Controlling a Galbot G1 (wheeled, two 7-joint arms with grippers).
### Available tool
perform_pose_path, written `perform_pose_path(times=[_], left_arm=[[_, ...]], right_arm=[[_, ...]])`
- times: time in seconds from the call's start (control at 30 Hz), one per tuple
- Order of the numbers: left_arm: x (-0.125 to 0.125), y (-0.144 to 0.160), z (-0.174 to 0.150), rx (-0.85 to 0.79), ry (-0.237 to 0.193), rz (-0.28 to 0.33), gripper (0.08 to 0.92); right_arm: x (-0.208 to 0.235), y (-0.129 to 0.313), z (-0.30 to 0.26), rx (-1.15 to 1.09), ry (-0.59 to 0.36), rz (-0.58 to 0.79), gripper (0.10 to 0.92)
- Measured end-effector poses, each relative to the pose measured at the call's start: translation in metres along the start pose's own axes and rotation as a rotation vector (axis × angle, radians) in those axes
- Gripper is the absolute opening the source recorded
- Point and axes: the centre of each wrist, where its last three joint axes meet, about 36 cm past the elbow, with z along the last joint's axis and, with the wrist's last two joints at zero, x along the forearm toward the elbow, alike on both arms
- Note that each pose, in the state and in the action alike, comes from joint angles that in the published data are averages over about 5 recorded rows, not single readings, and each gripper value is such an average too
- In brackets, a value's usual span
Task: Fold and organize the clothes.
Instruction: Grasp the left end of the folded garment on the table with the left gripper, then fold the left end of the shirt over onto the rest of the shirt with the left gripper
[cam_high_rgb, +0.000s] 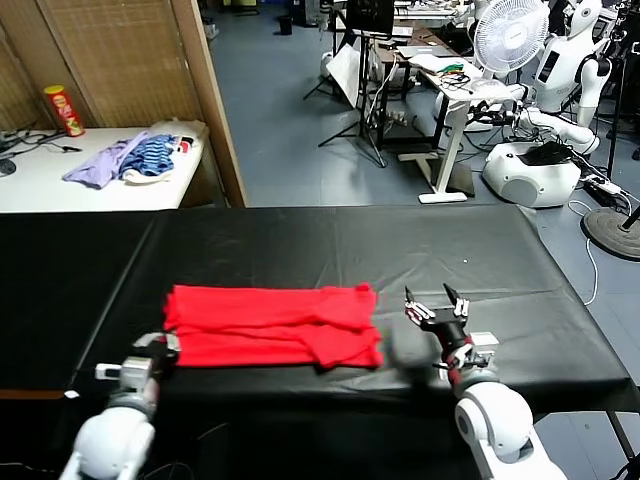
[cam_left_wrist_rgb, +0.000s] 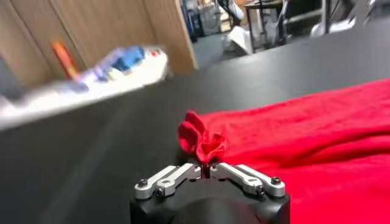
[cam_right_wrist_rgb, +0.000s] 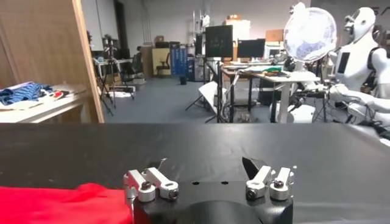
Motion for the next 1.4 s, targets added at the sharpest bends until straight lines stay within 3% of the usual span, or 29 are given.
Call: perform_pose_path(times=[0.1, 0.23, 0.6, 0.77, 0.97, 1.2, 1.3, 1.4], left_arm=[[0.001, 0.013, -0.008, -0.055, -0.022, -0.023, 0.154], [0.007, 0.004, -0.025, 0.002, -0.044, 0.023, 0.154], [0.044, -0.082, -0.094, 0.485, -0.031, 0.392, 0.154], [0.048, -0.115, -0.114, 0.577, -0.057, 0.490, 0.154], [0.047, -0.148, -0.119, 0.628, -0.055, 0.539, 0.154], [0.040, -0.165, -0.113, 0.633, -0.059, 0.524, 0.174], [0.038, -0.170, -0.112, 0.653, -0.066, 0.527, 0.289], [0.037, -0.174, -0.112, 0.713, -0.082, 0.554, 0.471]], right_arm=[[0.002, 0.002, 0.001, -0.006, 0.001, 0.003, 0.798], [0.006, 0.002, 0.001, -0.002, 0.002, 0.013, 0.798], [0.018, 0.000, 0.004, 0.005, 0.005, 0.056, 0.798], [0.019, 0.002, 0.004, 0.009, 0.006, 0.060, 0.798], [0.019, 0.005, 0.006, 0.009, 0.010, 0.056, 0.798], [0.018, 0.010, 0.009, 0.007, 0.013, 0.025, 0.798], [0.016, 0.012, 0.010, 0.008, 0.012, 0.000, 0.798], [0.013, 0.015, 0.011, 0.012, 0.012, -0.026, 0.798]])
